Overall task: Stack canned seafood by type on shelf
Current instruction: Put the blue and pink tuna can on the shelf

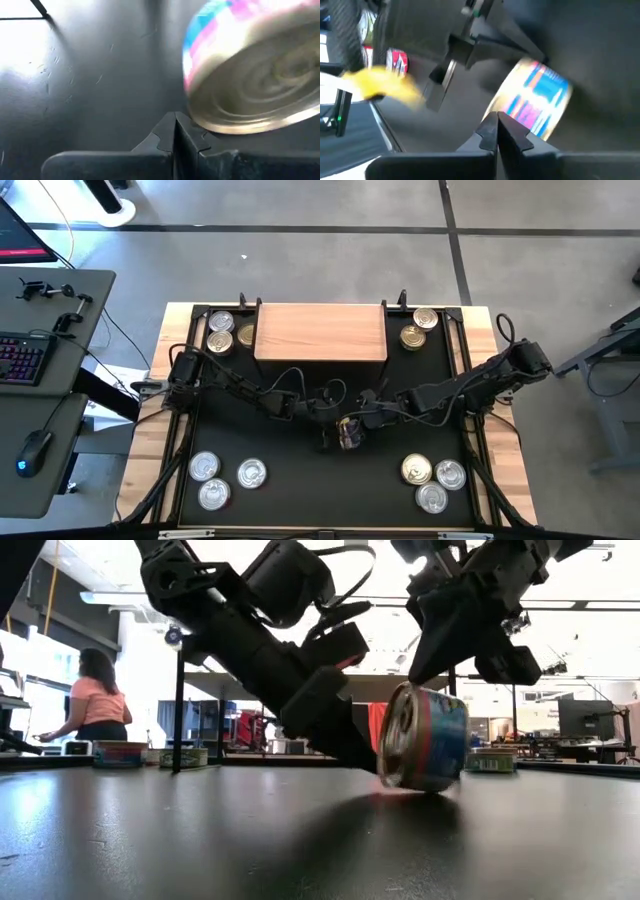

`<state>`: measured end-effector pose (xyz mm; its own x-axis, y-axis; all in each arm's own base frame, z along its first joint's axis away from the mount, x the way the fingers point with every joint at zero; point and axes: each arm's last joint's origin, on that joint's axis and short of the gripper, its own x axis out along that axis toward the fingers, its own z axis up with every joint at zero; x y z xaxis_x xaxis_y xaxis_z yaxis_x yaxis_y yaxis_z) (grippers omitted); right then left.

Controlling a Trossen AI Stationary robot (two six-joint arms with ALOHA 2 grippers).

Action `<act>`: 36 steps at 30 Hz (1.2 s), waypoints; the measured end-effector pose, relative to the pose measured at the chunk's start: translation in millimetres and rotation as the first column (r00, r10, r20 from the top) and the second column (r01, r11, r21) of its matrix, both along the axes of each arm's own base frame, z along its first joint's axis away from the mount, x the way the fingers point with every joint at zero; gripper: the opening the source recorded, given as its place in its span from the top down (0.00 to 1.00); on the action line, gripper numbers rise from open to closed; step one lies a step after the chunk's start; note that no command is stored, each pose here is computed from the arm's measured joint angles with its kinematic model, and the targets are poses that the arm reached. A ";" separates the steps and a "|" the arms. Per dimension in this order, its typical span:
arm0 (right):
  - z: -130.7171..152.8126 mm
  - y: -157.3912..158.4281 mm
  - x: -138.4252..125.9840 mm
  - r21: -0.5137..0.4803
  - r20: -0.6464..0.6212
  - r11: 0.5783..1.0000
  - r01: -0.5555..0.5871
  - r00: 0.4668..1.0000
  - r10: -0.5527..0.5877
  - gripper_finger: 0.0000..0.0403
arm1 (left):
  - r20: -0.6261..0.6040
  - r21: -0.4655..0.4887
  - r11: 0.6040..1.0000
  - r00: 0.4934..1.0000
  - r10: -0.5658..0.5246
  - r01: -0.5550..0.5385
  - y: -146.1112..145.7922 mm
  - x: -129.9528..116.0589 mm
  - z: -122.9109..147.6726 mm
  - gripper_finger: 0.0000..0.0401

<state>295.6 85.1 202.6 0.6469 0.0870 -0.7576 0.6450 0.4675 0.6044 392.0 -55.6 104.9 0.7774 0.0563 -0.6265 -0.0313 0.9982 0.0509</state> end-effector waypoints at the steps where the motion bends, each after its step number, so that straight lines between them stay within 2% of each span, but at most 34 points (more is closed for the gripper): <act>1: -0.3 -0.8 0.2 -0.005 -0.001 1.000 0.004 1.000 -0.004 1.00 | -0.002 -0.013 1.000 1.000 0.011 -0.011 0.9 0.3 -1.7 1.00; 4: -0.4 -2.9 0.8 -0.019 0.000 1.000 -0.003 1.000 0.003 1.00 | -0.022 -0.046 0.998 0.999 0.036 -0.037 1.5 -0.5 -7.0 1.00; 9: 4.7 -5.7 -0.6 -0.055 -0.008 0.998 -0.037 0.999 0.036 1.00 | -0.064 -0.034 0.999 0.997 0.036 -0.039 0.2 -2.7 -9.7 1.00; 14: 41.6 4.2 -3.5 -0.075 0.002 0.994 -0.084 0.996 0.085 1.00 | -0.206 -0.061 0.997 0.978 0.034 -0.047 11.7 -22.7 4.8 1.00; 16: 55.6 18.2 -1.2 -0.052 0.033 0.990 -0.134 0.990 0.136 1.00 | -0.197 -0.083 0.996 0.980 0.025 -0.042 14.4 -34.8 8.1 1.00; 19: 80.3 41.3 6.2 -0.024 0.076 0.982 -0.189 0.979 0.190 1.00 | -0.113 -0.141 0.988 0.993 0.044 -0.060 13.5 -54.6 12.9 1.00; 21: 90.0 54.3 9.7 -0.054 0.012 0.977 -0.205 0.979 0.206 1.00 | -0.060 -0.199 0.976 0.996 0.072 -0.083 13.1 -70.7 14.6 1.00; 23: 92.9 64.9 14.6 -0.088 -0.109 0.969 -0.229 0.970 0.219 1.00 | -0.042 -0.252 0.962 0.994 0.102 -0.109 12.6 -89.2 12.0 1.00; 26: 89.1 76.4 22.4 -0.143 -0.290 0.948 -0.285 0.928 0.235 1.00 | -0.009 -0.316 0.941 0.992 0.127 -0.123 10.5 -111.2 13.2 1.00; 30: 73.9 85.2 32.3 -0.173 -0.433 0.954 -0.244 0.889 0.149 0.99 | -0.002 -0.343 0.935 0.995 0.098 -0.092 7.8 -129.4 16.3 1.00; 33: 60.7 80.3 35.6 -0.126 -0.545 0.968 -0.216 0.831 0.114 0.93 | 0.011 -0.346 0.936 0.997 0.075 -0.067 8.2 -133.5 19.3 1.00; 36: 53.5 71.8 40.2 -0.097 -0.560 0.985 -0.142 0.826 0.064 0.82 | 0.013 -0.359 0.932 0.998 0.062 -0.054 7.7 -133.8 20.5 1.00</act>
